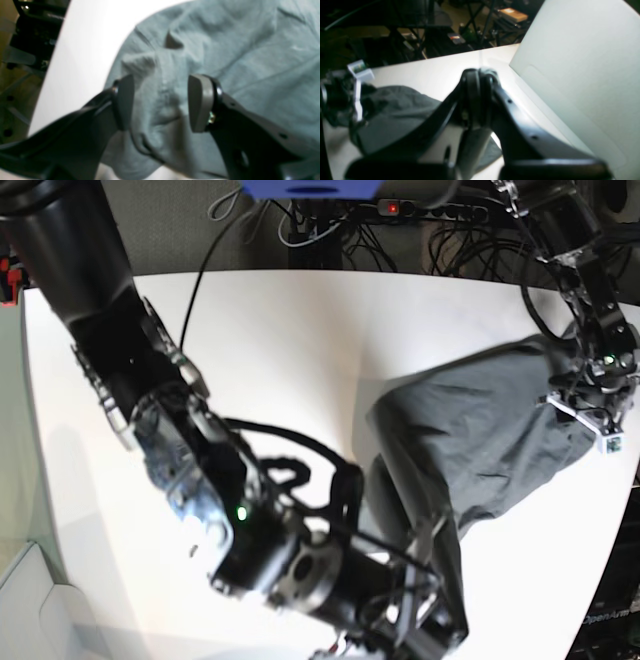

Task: Layout the t-shirt on the table in an organized manner, then fold the t-shirt properly
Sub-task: 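Pull the grasped fabric away from the left gripper, stretching the shirt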

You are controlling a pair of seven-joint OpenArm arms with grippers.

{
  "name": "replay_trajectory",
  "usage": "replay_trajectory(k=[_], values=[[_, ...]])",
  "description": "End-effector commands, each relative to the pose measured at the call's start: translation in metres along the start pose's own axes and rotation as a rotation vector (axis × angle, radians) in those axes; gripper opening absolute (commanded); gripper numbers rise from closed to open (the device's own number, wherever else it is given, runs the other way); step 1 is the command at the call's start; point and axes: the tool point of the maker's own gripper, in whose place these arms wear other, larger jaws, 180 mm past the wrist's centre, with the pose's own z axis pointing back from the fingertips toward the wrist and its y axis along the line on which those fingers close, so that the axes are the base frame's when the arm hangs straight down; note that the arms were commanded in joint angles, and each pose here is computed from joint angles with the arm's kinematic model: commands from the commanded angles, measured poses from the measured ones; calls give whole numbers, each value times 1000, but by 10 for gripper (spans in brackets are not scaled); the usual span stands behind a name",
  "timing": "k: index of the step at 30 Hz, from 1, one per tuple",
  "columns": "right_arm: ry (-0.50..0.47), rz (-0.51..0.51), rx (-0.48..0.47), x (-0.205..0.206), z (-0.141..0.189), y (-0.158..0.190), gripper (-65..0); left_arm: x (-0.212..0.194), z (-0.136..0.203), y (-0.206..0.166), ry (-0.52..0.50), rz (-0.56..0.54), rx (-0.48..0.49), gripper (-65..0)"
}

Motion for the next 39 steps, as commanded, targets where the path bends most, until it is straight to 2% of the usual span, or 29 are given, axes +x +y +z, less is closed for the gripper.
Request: replay_trajectory(k=[1,6,10,13,16,18,22,26,30,36,39], values=[[-53,11,-28,22,-2,-13,-650,10,2,6,-34,-4,11,-316],[13,-79,-87,12,-27,-50,-650,-8,3,9,1,-14,14,-316],[120,-159,-138,-24,-46,-73,-650,-13,4,12,11,-19,22,-316],[210,-138,-209,-57,-54,-87,-650,-22,5,15,28,-26,24,-316],[267,-81,-295,-86,-62,-106,-650,-19,5,16,7,-31,27,-316],[295,-87,-379,-102,-60,-125,-650,-26,5,17,4,-35,27,-316],[253,-187,-579,-109,-36,-176,-650,-34,7,19,-5,-47,29,-316],[197,-253,-674,-105,-14,-209,-650,-43,1,29,8,-56,40,-316],[114,-266,-750,-79,11,-233,-650,-54,-5,43,47,-65,55,-316],[74,-279,-747,-85,20,-213,-650,-50,-5,50,32,-75,64,-316],[82,-248,-675,-88,2,-179,-650,-51,-5,48,32,-73,62,-316]])
